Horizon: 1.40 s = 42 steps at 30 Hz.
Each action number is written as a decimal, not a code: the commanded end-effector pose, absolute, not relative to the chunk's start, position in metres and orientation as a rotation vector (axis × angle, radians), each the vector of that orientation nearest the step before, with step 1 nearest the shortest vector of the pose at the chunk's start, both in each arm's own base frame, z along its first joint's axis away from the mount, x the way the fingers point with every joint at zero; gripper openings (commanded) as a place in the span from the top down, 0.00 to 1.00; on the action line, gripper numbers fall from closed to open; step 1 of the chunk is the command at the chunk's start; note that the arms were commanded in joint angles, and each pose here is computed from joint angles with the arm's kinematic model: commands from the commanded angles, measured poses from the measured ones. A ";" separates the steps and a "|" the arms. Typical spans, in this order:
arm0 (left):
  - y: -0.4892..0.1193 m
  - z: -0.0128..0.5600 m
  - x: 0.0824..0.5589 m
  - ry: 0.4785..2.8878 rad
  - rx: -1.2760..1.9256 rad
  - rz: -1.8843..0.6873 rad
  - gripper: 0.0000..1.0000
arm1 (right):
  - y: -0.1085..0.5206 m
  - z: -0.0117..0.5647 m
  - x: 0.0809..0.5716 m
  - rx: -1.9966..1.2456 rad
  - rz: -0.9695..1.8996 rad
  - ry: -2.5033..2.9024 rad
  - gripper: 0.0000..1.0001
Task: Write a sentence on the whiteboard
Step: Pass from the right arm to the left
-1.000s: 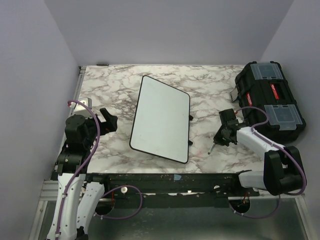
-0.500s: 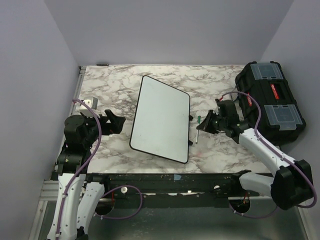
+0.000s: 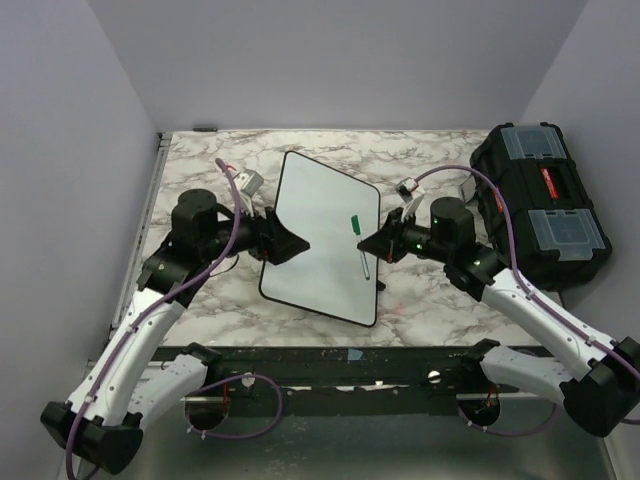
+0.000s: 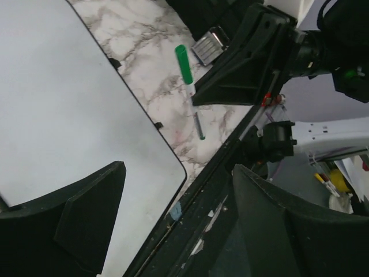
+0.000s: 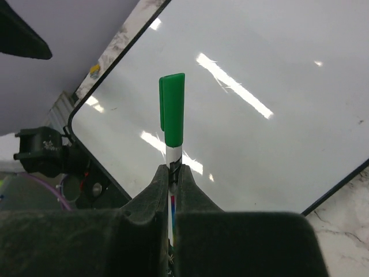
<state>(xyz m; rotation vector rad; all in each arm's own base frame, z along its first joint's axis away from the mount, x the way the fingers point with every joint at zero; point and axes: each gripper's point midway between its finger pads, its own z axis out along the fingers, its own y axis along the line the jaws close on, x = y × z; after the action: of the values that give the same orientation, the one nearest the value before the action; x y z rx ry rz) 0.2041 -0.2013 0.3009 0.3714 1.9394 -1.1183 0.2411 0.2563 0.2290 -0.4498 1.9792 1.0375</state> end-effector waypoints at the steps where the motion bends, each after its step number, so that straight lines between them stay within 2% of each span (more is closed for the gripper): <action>1: -0.236 0.332 0.202 1.897 0.452 -1.272 0.26 | 0.278 0.252 0.224 -0.661 1.057 1.846 0.99; 6: -0.263 0.330 0.212 1.966 0.520 -1.287 0.32 | 0.285 0.251 0.212 -0.720 1.053 1.822 0.99; 10: -0.282 0.318 0.220 2.048 0.560 -1.322 0.42 | 0.285 0.256 0.202 -0.749 1.062 1.785 0.99; 20: -0.311 0.306 0.220 2.108 0.650 -1.348 0.52 | 0.283 0.258 0.197 -0.775 1.054 1.773 0.99; 22: -0.312 0.305 0.221 2.114 0.656 -1.346 0.57 | 0.283 0.258 0.197 -0.776 1.055 1.773 0.99; 24: -0.313 0.303 0.220 2.123 0.664 -1.346 0.65 | 0.283 0.257 0.197 -0.774 1.050 1.775 0.99; 29: -0.310 0.293 0.219 2.158 0.684 -1.313 0.92 | 0.282 0.259 0.198 -0.745 1.053 1.759 0.99; 30: -0.310 0.292 0.218 2.161 0.685 -1.312 0.99 | 0.282 0.260 0.198 -0.737 1.058 1.756 0.99; 33: -0.311 0.292 0.217 2.153 0.667 -1.332 1.00 | 0.282 0.261 0.198 -0.700 1.076 1.750 0.99; 34: -0.311 0.294 0.217 2.143 0.658 -1.340 1.00 | 0.282 0.262 0.200 -0.678 1.077 1.751 0.96; 37: -0.310 0.310 0.216 2.089 0.646 -1.348 1.00 | 0.281 0.259 0.204 -0.611 1.084 1.788 0.36; 38: -0.309 0.318 0.217 2.068 0.639 -1.340 1.00 | 0.281 0.257 0.206 -0.579 1.085 1.804 0.28; 39: -0.307 0.326 0.218 2.046 0.629 -1.328 1.00 | 0.281 0.257 0.207 -0.554 1.092 1.817 0.23; 42: -0.304 0.349 0.220 1.987 0.611 -1.327 1.00 | 0.282 0.271 0.209 -0.468 1.151 1.766 0.20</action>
<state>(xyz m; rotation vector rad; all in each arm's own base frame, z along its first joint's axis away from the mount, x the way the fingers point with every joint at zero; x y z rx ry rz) 0.2220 -0.3088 0.2995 0.6219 2.1393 -1.3208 0.2043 0.2823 0.2544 -0.6090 1.8173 1.0932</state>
